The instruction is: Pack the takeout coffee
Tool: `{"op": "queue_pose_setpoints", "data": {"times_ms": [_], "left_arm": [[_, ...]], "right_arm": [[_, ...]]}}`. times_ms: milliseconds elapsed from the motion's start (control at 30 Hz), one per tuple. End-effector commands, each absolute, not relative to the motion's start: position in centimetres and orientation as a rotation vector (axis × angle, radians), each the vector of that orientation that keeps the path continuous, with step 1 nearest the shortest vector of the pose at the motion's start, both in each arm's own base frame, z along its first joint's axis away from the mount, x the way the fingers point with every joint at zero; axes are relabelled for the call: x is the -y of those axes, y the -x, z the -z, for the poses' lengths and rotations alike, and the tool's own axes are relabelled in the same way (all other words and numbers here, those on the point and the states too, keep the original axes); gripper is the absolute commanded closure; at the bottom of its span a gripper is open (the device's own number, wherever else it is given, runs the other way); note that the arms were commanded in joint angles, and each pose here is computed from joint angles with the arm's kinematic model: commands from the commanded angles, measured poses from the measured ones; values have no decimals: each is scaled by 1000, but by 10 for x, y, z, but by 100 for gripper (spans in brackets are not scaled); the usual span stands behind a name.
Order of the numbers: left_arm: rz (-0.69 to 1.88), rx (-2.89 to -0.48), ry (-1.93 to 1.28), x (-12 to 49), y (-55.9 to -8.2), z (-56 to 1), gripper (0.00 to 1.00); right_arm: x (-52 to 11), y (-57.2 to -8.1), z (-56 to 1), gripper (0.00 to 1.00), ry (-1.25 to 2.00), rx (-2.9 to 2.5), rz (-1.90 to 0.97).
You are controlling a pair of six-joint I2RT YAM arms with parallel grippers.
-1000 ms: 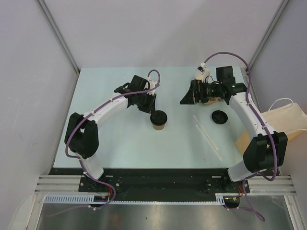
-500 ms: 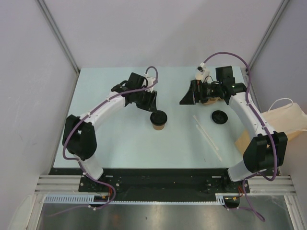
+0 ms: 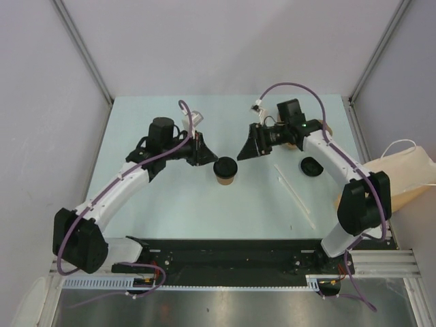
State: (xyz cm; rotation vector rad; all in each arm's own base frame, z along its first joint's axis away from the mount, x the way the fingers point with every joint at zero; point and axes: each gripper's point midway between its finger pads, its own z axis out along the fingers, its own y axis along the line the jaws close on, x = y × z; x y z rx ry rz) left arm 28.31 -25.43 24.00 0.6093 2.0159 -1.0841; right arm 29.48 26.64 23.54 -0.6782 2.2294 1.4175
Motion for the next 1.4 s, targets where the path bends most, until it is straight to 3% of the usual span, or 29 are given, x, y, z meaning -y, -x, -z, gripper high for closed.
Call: {"op": "queue_pose_setpoints", "data": {"times_ms": [0, 267, 767, 1367], "left_arm": [[1293, -2063, -521, 271, -276, -222, 84], [1395, -2135, -462, 284, -288, -190, 96], [1430, -2242, -370, 282, -309, -150, 100], [1421, -2370, -292, 274, -311, -100, 100]], "right_arm": [[-293, -281, -221, 51, 722, -2263, -1548], [-313, -284, -191, 70, 691, -2324, -1720], [-324, -300, -152, 71, 546, -2411, -1896], [-310, -307, -81, 78, 364, -2652, -1765]]}}
